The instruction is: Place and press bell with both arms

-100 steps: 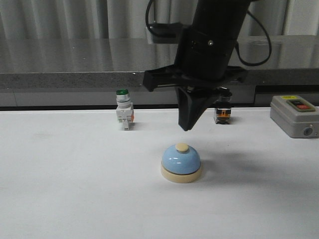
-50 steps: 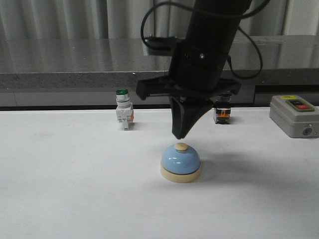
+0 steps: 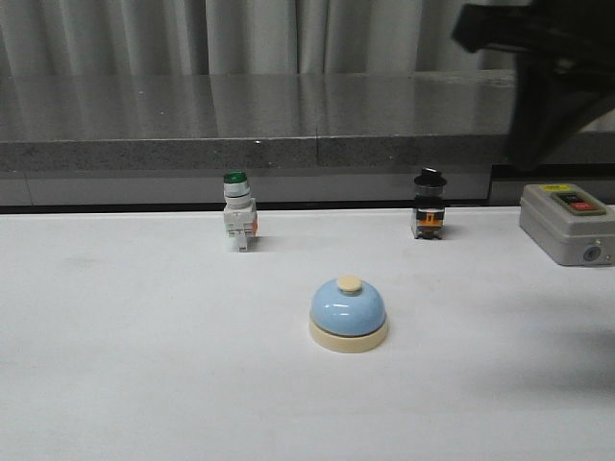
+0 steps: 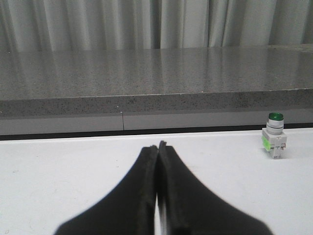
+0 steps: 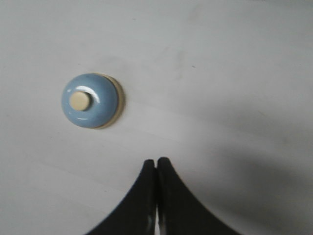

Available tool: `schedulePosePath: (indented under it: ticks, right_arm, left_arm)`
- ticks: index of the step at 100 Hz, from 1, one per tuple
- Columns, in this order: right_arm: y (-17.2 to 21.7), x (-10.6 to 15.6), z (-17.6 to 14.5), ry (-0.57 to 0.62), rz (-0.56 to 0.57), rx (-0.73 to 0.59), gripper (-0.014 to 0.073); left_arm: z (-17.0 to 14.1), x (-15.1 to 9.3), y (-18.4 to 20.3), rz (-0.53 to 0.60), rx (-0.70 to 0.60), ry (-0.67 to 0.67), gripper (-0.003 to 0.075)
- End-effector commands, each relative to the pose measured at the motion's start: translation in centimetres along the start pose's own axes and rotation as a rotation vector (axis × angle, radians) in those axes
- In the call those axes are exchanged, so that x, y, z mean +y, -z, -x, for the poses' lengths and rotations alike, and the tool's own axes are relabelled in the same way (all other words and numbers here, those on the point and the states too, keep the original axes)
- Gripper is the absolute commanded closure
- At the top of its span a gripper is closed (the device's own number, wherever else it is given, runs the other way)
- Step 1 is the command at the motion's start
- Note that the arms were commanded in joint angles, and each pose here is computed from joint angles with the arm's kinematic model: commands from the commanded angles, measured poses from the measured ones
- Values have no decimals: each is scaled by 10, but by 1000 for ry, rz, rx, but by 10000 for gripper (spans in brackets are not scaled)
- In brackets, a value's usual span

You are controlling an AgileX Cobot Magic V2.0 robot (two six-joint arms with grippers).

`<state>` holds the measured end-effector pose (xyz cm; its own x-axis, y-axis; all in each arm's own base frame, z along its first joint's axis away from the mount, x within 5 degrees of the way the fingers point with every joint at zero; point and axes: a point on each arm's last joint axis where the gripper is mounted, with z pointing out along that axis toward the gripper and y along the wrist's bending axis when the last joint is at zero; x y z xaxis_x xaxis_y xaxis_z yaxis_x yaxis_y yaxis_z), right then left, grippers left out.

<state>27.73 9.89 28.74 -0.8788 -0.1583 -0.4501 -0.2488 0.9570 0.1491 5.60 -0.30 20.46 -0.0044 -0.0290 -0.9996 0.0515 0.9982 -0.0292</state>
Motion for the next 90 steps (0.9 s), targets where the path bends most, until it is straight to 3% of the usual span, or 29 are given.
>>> schedulePosePath:
  ticks: [1,36,70,90]
  right_arm:
    - [35,-16,-9,-47,-20,-117,655]
    - [85,-50,-72,-191,-116,-269,655]
    - [120,-39,-127,-174,-133,-495,655]
    - [120,-34,-165,-157,-138,-631,655]
  left_arm:
    - [-5,1,1,3,-67,6,741]
    - [-5,1,1,3,-67,6,741]
    - [-5,1,1,3,-67,6,741]
    - [-5,1,1,3,-67,6,741]
